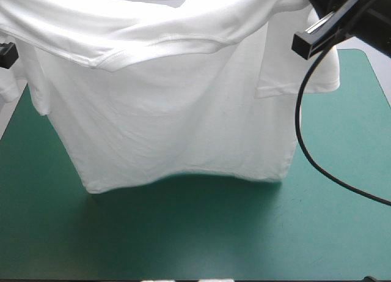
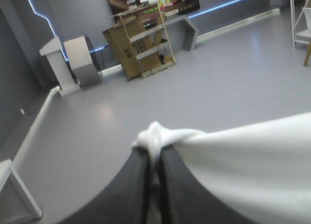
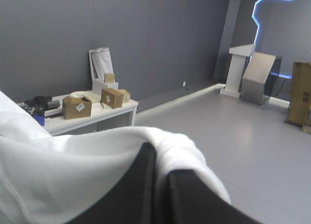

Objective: Fold the cloth

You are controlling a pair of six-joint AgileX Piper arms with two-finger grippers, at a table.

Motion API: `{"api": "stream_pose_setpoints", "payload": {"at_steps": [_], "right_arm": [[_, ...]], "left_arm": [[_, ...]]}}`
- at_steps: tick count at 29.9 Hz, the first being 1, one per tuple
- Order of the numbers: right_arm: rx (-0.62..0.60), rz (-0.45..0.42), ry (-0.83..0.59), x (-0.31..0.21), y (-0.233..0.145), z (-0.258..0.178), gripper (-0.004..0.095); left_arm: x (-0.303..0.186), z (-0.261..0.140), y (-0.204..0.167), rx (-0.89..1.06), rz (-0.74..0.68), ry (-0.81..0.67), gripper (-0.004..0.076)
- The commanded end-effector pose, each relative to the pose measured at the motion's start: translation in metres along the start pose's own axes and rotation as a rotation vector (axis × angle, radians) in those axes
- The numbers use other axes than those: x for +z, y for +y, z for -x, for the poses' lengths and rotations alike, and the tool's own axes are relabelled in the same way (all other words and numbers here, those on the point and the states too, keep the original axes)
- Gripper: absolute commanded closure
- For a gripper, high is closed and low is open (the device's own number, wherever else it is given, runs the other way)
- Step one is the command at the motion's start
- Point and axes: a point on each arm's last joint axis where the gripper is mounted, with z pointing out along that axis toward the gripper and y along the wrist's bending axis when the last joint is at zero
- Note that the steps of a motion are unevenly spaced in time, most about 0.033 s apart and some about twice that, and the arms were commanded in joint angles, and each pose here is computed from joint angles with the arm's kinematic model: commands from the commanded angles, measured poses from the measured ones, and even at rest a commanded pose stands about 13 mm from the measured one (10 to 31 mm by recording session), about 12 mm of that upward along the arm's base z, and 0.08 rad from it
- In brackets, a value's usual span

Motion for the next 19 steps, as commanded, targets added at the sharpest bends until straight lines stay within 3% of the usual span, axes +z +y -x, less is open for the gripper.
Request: {"api": "stream_pose_setpoints", "payload": {"at_steps": [1,7,14,19], "right_arm": [[-0.039,-0.024,-0.204,-0.032,0.003,0.032,0.0921],[-0.047,-0.038,-0.258,-0.033,0.002,0.038,0.0921],[-0.046,-0.049,-0.143,0.017,-0.008,0.012,0.0922],[-0.051,-0.166,-0.009,0.077,-0.029,-0.026,0.0922]], "left_arm": [[-0.029,0.025,0.003,0.011,0.056,-0.199,0.0705],[-0.036,0.033,0.006,0.04,0.091,-0.274,0.0705],[0.03,0.013,0.008,0.045,0.045,-0.138,0.0705],[0.081,-0.011,0.007,0.031,0.006,-0.021,0.0705]]}}
